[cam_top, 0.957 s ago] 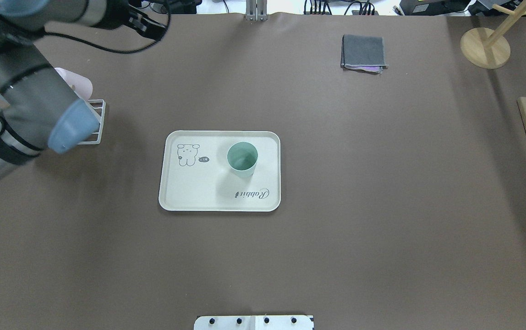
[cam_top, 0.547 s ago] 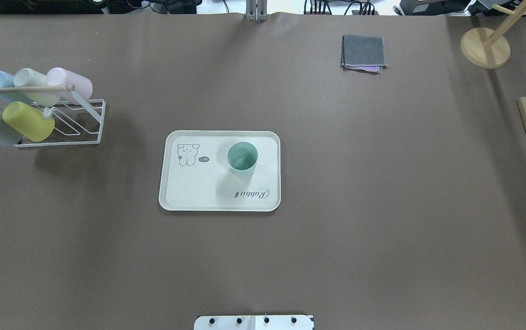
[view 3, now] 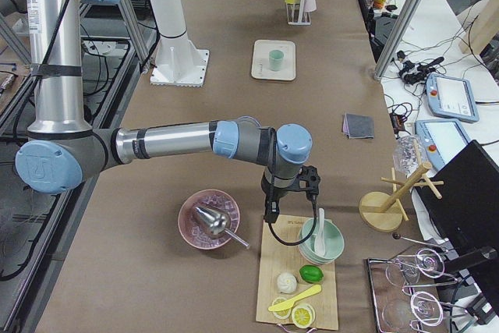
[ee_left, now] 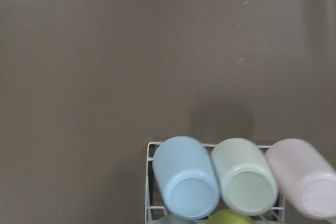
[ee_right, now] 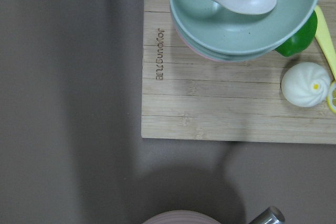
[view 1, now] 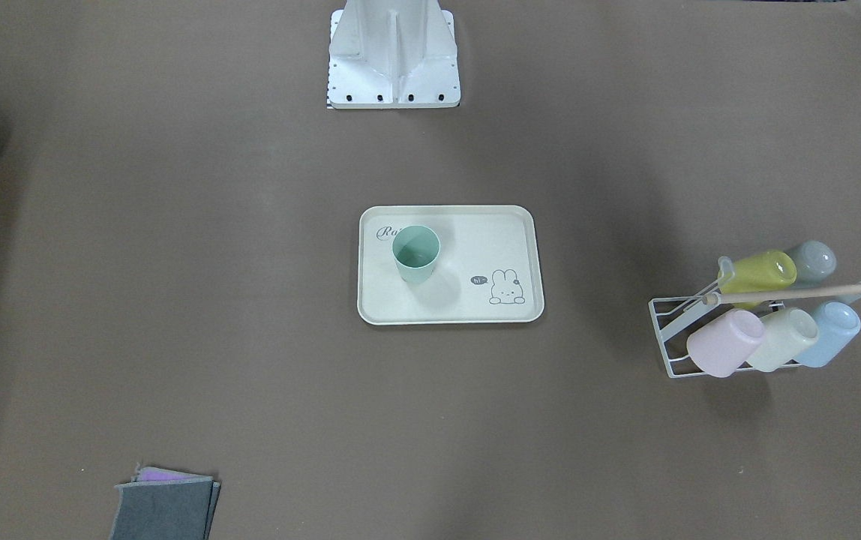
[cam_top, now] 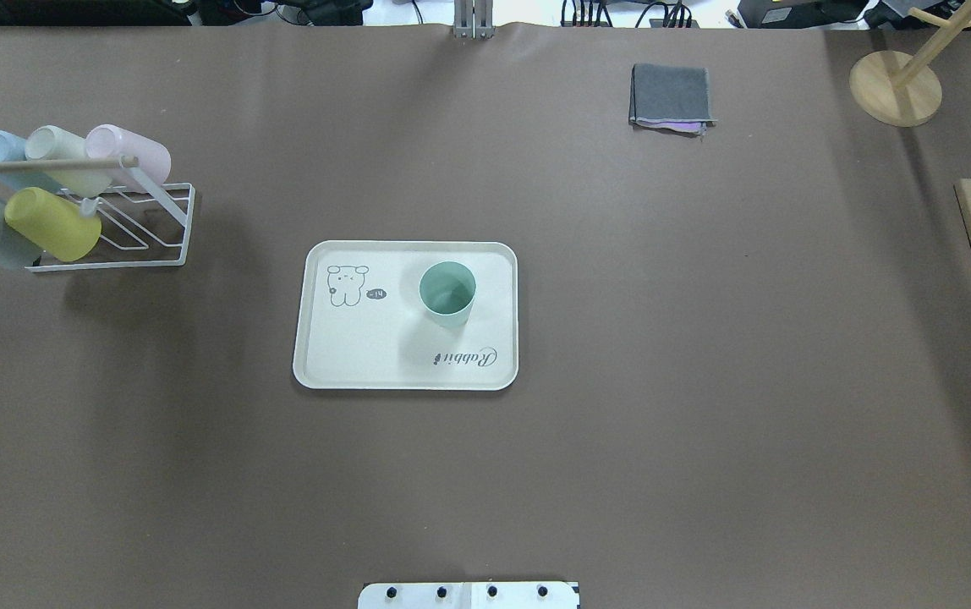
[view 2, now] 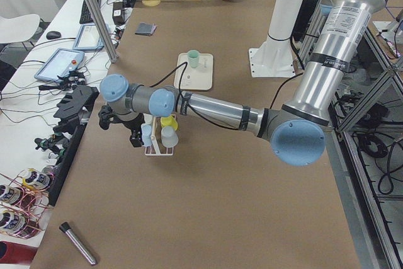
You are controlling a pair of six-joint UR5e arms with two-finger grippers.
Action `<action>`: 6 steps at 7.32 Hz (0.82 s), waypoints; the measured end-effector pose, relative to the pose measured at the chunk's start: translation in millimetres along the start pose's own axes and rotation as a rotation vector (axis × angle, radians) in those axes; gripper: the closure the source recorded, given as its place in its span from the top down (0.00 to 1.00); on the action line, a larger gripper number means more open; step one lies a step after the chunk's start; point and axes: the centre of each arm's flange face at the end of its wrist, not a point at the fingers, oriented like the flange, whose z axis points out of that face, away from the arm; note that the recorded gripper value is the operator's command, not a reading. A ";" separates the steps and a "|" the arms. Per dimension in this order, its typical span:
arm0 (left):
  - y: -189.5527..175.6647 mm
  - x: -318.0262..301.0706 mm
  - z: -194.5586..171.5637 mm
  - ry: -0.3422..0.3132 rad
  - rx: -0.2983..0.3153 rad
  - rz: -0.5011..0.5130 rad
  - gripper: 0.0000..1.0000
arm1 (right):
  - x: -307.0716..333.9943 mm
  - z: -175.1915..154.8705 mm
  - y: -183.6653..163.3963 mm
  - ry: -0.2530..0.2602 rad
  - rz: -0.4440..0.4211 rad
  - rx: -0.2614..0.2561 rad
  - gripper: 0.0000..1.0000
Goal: Pick up and place green cup on tray
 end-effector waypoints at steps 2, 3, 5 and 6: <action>27.6 -61.3 20.1 -0.004 -0.037 0.022 0.98 | -2.3 -1.2 -1.3 -0.007 -0.003 0.003 1.00; 38.6 -79.8 24.4 -0.017 -0.042 0.016 0.98 | -3.4 -1.6 -2.2 -0.013 -0.003 0.004 1.00; 52.2 -108.4 16.9 -0.031 -0.029 0.013 0.98 | -3.3 -0.5 -2.2 -0.021 -0.002 0.003 1.00; 55.1 -115.5 10.7 -0.033 -0.019 0.012 0.98 | -3.2 -0.2 -2.1 -0.022 -0.001 0.003 1.00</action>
